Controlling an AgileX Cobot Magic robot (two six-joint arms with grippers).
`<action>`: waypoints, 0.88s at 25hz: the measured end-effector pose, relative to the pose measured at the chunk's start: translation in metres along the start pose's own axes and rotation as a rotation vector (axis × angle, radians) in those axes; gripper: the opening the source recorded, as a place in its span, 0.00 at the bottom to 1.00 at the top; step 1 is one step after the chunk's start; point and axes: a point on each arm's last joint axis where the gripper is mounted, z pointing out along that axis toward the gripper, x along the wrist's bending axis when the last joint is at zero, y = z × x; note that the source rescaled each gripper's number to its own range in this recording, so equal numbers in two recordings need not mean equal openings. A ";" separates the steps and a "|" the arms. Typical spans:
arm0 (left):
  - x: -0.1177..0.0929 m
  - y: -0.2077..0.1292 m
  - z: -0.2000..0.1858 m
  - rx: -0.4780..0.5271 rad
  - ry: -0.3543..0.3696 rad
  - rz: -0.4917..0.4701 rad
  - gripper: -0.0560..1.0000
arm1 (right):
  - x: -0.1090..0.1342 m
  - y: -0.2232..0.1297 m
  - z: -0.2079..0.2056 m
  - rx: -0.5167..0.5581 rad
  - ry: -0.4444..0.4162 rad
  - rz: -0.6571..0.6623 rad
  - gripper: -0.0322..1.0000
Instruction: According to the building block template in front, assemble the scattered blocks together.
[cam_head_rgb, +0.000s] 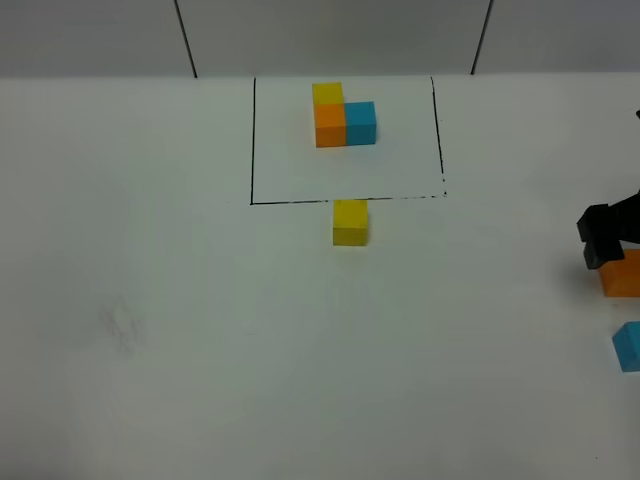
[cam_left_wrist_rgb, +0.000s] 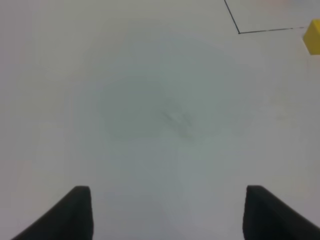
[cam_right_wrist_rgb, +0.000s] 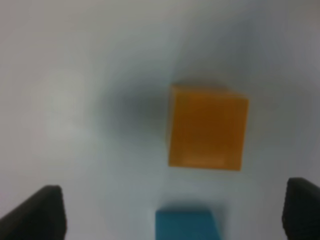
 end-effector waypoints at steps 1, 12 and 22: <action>0.000 0.000 0.000 0.000 0.000 0.000 0.47 | -0.005 0.001 0.007 0.007 0.018 0.019 0.81; 0.000 0.000 0.000 -0.001 0.000 0.000 0.47 | -0.025 0.003 0.023 0.017 0.042 0.044 0.79; 0.000 0.000 0.000 -0.001 0.000 0.000 0.47 | -0.026 0.001 0.057 0.059 0.040 0.045 0.72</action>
